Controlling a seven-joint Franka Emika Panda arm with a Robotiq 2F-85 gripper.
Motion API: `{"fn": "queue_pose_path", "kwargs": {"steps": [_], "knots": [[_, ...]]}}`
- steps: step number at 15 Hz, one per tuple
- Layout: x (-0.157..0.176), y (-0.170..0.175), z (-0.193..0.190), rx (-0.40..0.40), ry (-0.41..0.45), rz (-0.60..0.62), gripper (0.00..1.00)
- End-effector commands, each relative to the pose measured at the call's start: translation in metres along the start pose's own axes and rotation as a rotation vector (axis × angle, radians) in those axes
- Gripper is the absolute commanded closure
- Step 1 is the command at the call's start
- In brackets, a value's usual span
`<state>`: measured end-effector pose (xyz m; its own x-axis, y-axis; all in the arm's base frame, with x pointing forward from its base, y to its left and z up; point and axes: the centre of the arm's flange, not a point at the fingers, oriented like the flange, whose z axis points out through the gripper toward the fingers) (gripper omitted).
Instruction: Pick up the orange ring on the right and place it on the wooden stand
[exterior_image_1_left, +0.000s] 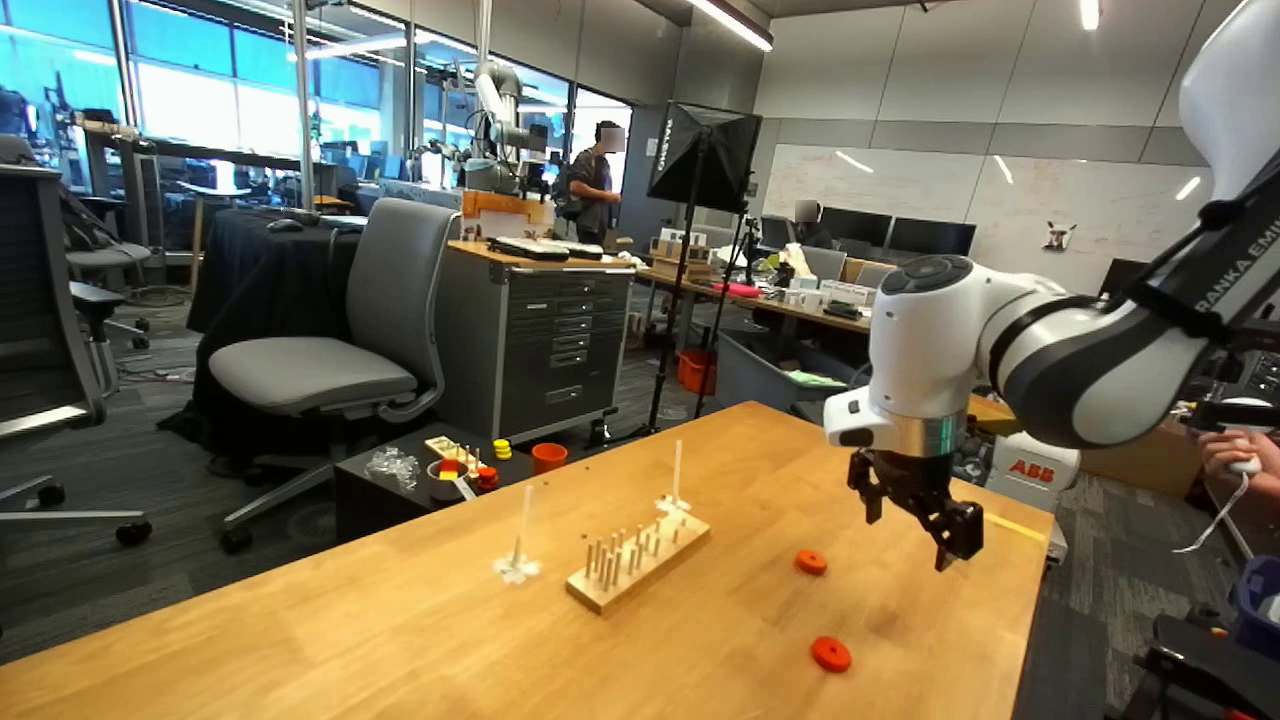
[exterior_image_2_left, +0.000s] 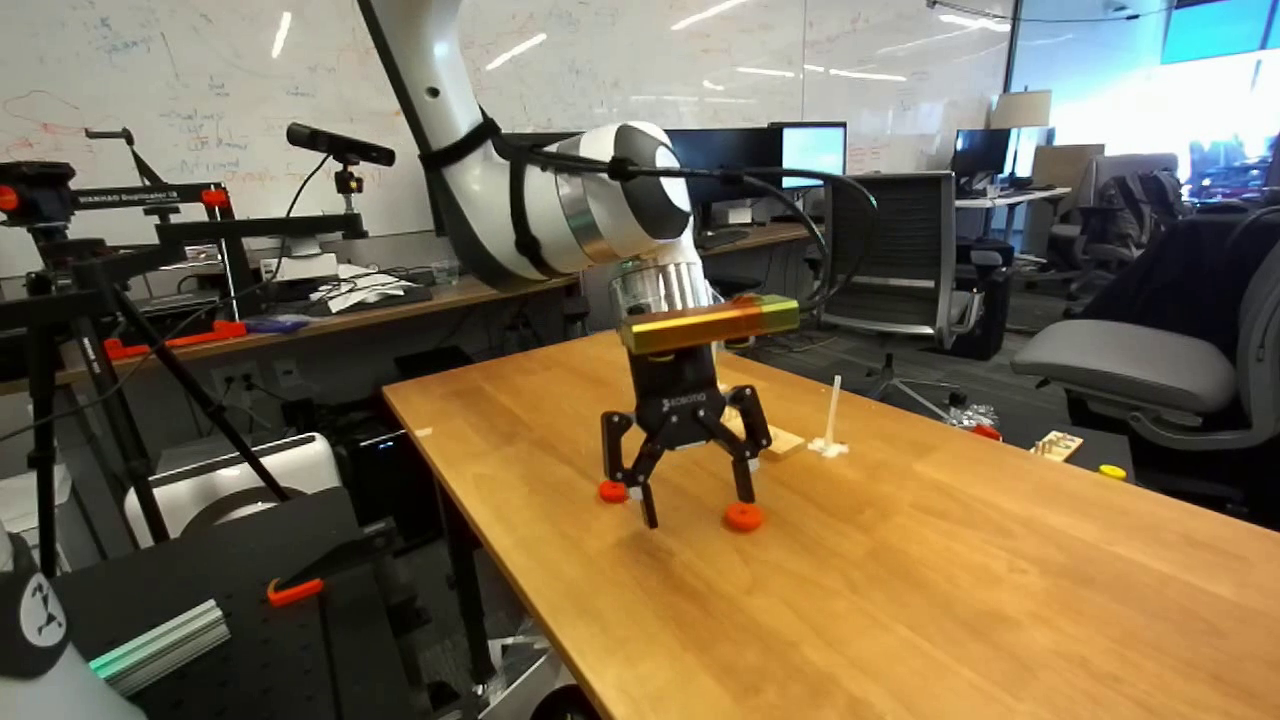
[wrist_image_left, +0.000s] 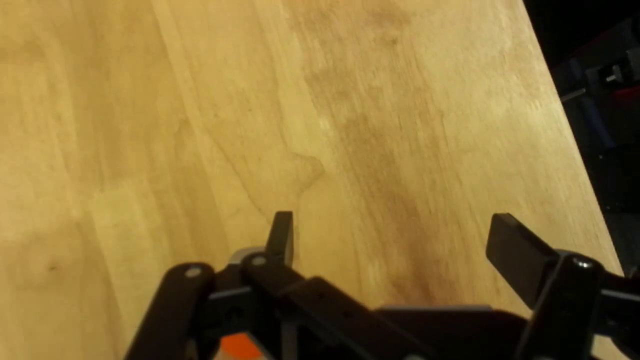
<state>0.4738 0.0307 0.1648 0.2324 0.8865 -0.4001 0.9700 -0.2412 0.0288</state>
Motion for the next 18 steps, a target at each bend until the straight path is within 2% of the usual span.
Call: {"fn": "queue_pose_path", "kwargs": {"steps": [1, 3, 8, 18], "knots": [[-0.002, 0.008, -0.008, -0.008, -0.001, -0.022, 0.0], [-0.006, 0.018, -0.02, -0.025, -0.005, -0.044, 0.0], [0.003, 0.02, -0.018, -0.016, 0.003, -0.048, 0.0], [0.03, 0.041, -0.003, 0.01, 0.146, 0.051, 0.0]]}}
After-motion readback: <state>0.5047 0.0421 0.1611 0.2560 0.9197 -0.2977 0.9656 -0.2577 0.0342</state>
